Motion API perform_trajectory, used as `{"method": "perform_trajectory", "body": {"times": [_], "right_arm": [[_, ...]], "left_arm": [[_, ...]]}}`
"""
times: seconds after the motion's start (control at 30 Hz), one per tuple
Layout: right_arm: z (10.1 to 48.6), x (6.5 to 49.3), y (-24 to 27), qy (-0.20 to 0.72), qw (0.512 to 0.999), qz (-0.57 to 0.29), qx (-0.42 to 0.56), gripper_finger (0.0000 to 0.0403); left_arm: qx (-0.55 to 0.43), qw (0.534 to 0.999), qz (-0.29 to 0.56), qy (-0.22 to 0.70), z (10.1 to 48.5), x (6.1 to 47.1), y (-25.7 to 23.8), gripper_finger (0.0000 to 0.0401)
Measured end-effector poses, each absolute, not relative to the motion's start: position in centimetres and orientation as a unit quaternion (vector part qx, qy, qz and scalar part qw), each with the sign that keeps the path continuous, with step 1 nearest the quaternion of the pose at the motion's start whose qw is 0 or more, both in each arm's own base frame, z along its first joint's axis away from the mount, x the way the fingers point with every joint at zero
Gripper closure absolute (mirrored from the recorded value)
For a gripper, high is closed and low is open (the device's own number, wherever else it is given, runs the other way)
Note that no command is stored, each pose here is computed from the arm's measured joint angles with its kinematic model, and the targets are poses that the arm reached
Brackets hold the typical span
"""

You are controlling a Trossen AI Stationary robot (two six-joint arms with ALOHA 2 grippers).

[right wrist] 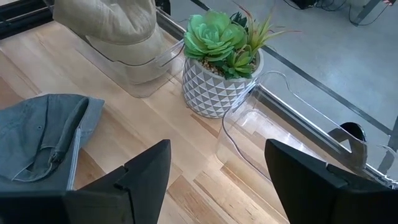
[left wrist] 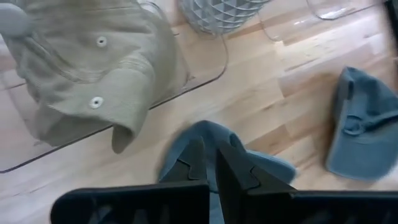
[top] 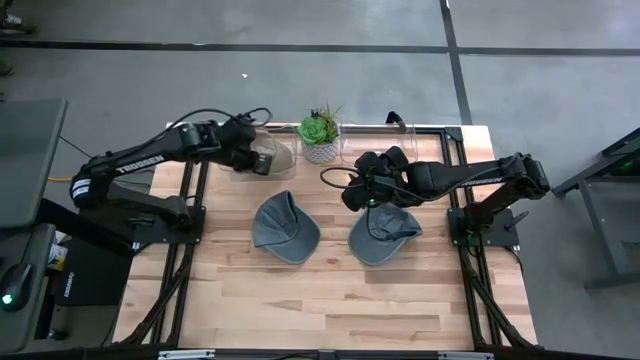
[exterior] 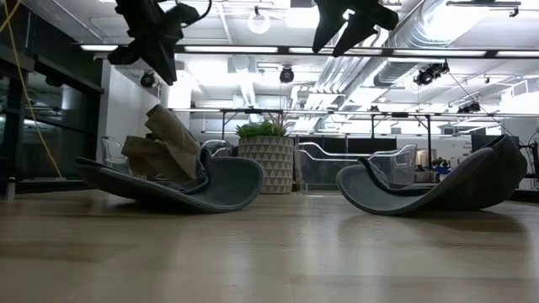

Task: Pick & Place hat
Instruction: Put the brown cap into the left transparent bin

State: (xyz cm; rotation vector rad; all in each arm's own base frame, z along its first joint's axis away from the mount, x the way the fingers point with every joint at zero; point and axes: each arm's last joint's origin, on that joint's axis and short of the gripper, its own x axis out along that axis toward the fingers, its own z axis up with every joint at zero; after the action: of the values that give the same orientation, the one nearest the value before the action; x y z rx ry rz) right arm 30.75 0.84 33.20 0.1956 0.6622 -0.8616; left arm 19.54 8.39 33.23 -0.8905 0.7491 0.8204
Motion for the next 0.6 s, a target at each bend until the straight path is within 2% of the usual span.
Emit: {"method": "perform_trajectory", "body": {"times": [0.37, 0.6], "right_arm": [[33.2, 30.8, 0.8, 0.318, 0.852, -0.406, 0.091, 0.0146], [33.2, 30.8, 0.9, 0.320, 0.853, -0.403, 0.090, 0.0147]], "left_arm": [[-0.345, 0.732, 0.422, 0.409, 30.3, 22.1, 9.6, 0.0401], [-0.344, 0.712, 0.451, 0.414, 28.3, 21.6, 11.1, 0.0401]]}}
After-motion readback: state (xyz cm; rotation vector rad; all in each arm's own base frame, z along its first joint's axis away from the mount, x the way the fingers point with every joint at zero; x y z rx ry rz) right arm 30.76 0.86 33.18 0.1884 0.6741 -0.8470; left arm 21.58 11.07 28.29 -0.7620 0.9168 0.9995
